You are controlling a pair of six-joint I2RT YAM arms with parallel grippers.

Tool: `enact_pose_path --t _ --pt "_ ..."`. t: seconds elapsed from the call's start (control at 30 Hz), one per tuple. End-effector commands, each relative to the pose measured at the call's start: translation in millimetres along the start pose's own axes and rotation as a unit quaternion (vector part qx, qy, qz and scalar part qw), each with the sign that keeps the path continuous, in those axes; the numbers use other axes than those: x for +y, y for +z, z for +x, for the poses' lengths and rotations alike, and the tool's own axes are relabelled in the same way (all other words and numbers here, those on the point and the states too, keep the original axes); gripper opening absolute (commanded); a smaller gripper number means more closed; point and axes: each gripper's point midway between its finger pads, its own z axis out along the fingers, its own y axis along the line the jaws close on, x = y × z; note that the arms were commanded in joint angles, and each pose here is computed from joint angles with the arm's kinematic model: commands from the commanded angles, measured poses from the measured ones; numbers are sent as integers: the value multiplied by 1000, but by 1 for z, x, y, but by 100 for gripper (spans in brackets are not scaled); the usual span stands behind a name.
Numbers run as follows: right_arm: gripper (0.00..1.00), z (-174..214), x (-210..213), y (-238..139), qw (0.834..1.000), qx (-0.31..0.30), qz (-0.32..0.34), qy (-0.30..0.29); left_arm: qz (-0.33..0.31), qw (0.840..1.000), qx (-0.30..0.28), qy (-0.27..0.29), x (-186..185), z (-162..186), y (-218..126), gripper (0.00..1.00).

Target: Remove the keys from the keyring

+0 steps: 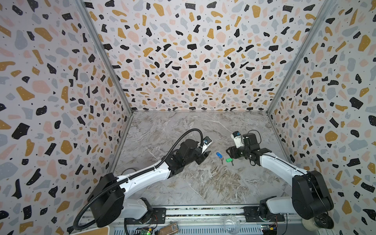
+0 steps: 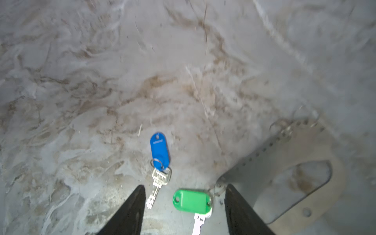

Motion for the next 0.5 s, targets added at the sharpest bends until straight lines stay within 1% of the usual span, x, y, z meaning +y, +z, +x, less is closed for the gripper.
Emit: enact_pose_path --t 0.0,0.23,0.47 --pt "64 14 6 4 997 15 -21 68 -12 1000 -27 4 4 -16 -10 55" --pt "64 44 7 22 993 59 -27 96 -17 1000 -26 0 5 -13 -12 55" --pt "67 49 9 32 993 67 -28 96 -17 1000 -26 -1 4 -12 -11 56"
